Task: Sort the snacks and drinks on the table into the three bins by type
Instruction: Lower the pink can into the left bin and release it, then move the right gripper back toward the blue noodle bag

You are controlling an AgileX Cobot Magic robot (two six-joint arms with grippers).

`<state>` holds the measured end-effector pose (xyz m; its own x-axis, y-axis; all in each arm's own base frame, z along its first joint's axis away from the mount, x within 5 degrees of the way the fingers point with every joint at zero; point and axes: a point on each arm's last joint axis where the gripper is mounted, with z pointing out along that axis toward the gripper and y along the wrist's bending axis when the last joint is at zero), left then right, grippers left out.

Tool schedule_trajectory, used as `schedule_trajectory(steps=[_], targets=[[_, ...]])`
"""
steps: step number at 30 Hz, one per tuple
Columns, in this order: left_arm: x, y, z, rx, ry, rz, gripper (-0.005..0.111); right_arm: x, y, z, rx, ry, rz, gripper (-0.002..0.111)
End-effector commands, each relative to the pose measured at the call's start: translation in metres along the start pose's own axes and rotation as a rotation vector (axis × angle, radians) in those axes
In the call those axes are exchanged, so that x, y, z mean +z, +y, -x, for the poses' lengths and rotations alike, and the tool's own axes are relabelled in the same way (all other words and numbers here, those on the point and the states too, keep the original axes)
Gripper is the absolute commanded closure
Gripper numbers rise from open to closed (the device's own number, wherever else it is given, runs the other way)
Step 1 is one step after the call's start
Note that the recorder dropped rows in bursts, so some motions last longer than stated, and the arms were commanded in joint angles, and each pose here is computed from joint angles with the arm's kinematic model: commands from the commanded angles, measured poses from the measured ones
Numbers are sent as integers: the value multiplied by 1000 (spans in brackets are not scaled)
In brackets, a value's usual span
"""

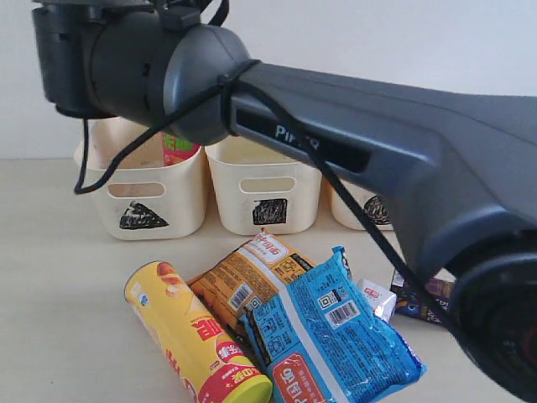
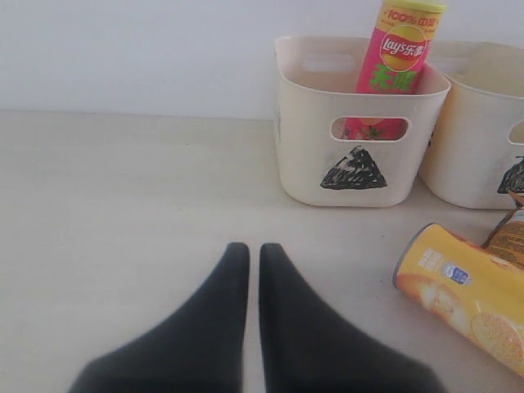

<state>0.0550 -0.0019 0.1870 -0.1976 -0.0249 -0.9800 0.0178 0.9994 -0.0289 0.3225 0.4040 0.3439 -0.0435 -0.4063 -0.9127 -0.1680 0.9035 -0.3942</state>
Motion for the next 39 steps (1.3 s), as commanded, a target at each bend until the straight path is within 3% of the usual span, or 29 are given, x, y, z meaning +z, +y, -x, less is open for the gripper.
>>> schedule_trajectory(steps=[1,6,12,14,23,26,27,28,30,32,35,37,39], targets=[[0,0,2,-1,-15,-3,103,-31,28,3,-54,-58,177,108],[0,0,2,-1,-15,-3,103,-49,47,-22,-43,-30,338,108],[0,0,2,-1,-15,-3,103,-80,62,-53,106,7,777,108],[0,0,2,-1,-15,-3,103,-89,61,-60,114,23,845,108],[0,0,2,-1,-15,-3,103,-94,9,-82,178,112,844,108],[0,0,2,-1,-15,-3,103,-93,-11,-89,290,149,940,108],[0,0,2,-1,-15,-3,103,-90,-22,-95,422,208,1043,108],[0,0,2,-1,-15,-3,103,-88,-28,-98,441,250,1112,108],[0,0,2,-1,-15,-3,103,-82,-50,-112,292,485,1214,108],[0,0,2,-1,-15,-3,103,-78,-80,-128,29,808,1111,108],[0,0,2,-1,-15,-3,103,-78,-106,-144,-204,1037,926,108],[0,0,2,-1,-15,-3,103,-78,-115,-153,-239,1102,867,108],[0,0,2,-1,-15,-3,103,-75,-129,-157,-161,1118,882,108]])
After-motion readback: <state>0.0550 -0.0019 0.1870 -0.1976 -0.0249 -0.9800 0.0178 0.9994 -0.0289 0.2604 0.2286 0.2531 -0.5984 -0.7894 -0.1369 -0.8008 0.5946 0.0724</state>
